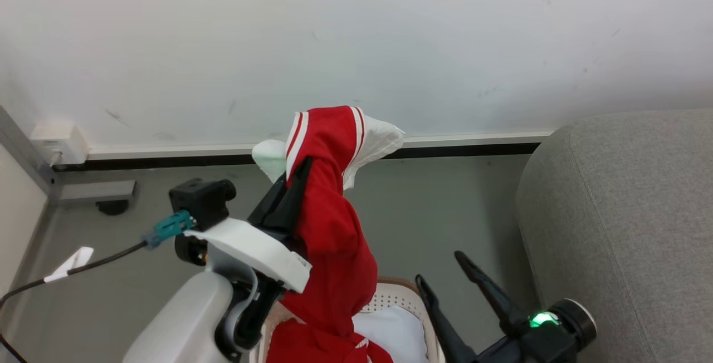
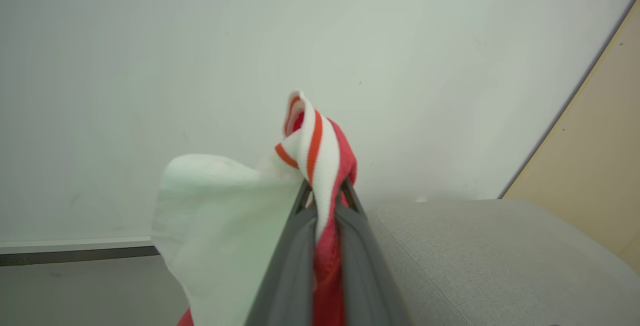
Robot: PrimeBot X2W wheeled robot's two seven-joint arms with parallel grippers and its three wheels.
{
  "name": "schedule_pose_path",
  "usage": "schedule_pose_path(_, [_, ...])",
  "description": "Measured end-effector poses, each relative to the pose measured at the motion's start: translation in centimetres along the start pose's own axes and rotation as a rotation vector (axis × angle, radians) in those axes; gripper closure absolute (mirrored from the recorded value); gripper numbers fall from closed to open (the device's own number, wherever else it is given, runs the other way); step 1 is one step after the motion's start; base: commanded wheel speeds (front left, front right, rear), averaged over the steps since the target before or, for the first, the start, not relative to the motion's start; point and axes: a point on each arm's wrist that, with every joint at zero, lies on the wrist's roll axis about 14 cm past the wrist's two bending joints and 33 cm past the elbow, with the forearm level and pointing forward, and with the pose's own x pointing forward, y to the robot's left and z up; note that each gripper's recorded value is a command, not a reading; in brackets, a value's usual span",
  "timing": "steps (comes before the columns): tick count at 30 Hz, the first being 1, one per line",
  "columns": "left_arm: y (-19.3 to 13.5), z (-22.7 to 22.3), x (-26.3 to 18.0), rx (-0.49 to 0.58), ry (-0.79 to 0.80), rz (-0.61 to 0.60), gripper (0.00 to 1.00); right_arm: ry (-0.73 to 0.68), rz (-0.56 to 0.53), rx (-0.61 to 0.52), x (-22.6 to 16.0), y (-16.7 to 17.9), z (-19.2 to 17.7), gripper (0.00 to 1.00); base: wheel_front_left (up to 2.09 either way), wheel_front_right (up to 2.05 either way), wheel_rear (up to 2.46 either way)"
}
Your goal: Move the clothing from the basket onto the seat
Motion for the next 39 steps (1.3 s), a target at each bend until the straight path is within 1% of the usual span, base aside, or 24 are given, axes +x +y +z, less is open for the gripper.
schedule_pose_path(1, [-0.3,0.0,0.0,-0.001,0.003,-0.007,1.00,0.015,0.051,-0.008,0.5,1.4,-0.5,0.00,0.00,0.00,0.00])
schedule_pose_path(2, [-0.3,0.0,0.0,-0.001,0.003,-0.007,1.00,0.015,0.051,-0.008,0.5,1.4,-0.5,0.00,0.00,0.00,0.00])
schedule_pose_path(7, [-1.5,-0.1,-0.2,-0.005,0.014,-0.036,1.00,0.028,0.148,-0.022,1.9,3.7,-0.8,0.00,0.00,0.00,0.00])
schedule_pose_path(13, [-2.7,-0.2,-0.7,-0.013,0.024,-0.060,1.00,0.051,0.228,-0.035,3.2,5.4,-1.5,0.00,0.00,0.00,0.00])
schedule_pose_path(19, [-4.0,0.0,-1.1,-0.019,0.028,-0.087,1.00,0.072,0.285,-0.074,4.7,6.3,-2.0,0.00,0.00,0.00,0.00])
schedule_pose_path(26, [-6.5,0.1,-1.6,-0.038,0.042,-0.148,1.00,0.090,0.306,-0.122,6.2,6.1,-2.3,0.00,0.00,0.00,0.00])
schedule_pose_path(28, [-6.9,0.2,-1.8,-0.044,0.044,-0.156,1.00,0.087,0.308,-0.110,6.6,6.2,-2.0,0.00,0.00,0.00,0.00])
schedule_pose_path(29, [-7.0,0.2,-1.9,-0.045,0.046,-0.157,1.00,0.090,0.310,-0.101,6.7,6.3,-2.1,0.51,0.00,0.00,0.00])
schedule_pose_path(30, [-7.0,0.2,-2.1,-0.044,0.046,-0.154,1.00,0.093,0.309,-0.086,6.9,6.3,-2.1,0.79,0.00,0.00,0.00])
schedule_pose_path(31, [-7.0,0.2,-2.1,-0.044,0.046,-0.154,1.00,0.093,0.309,-0.086,6.9,6.3,-2.1,1.00,0.00,0.00,0.00])
schedule_pose_path(35, [-6.5,0.1,-2.3,-0.042,0.052,-0.137,1.00,0.098,0.297,-0.049,7.3,6.1,-2.1,1.00,0.00,0.00,0.00])
schedule_pose_path(39, [-5.6,0.0,-2.4,-0.035,0.052,-0.113,1.00,0.087,0.278,-0.039,7.6,5.5,-1.7,1.00,0.00,0.00,0.00])
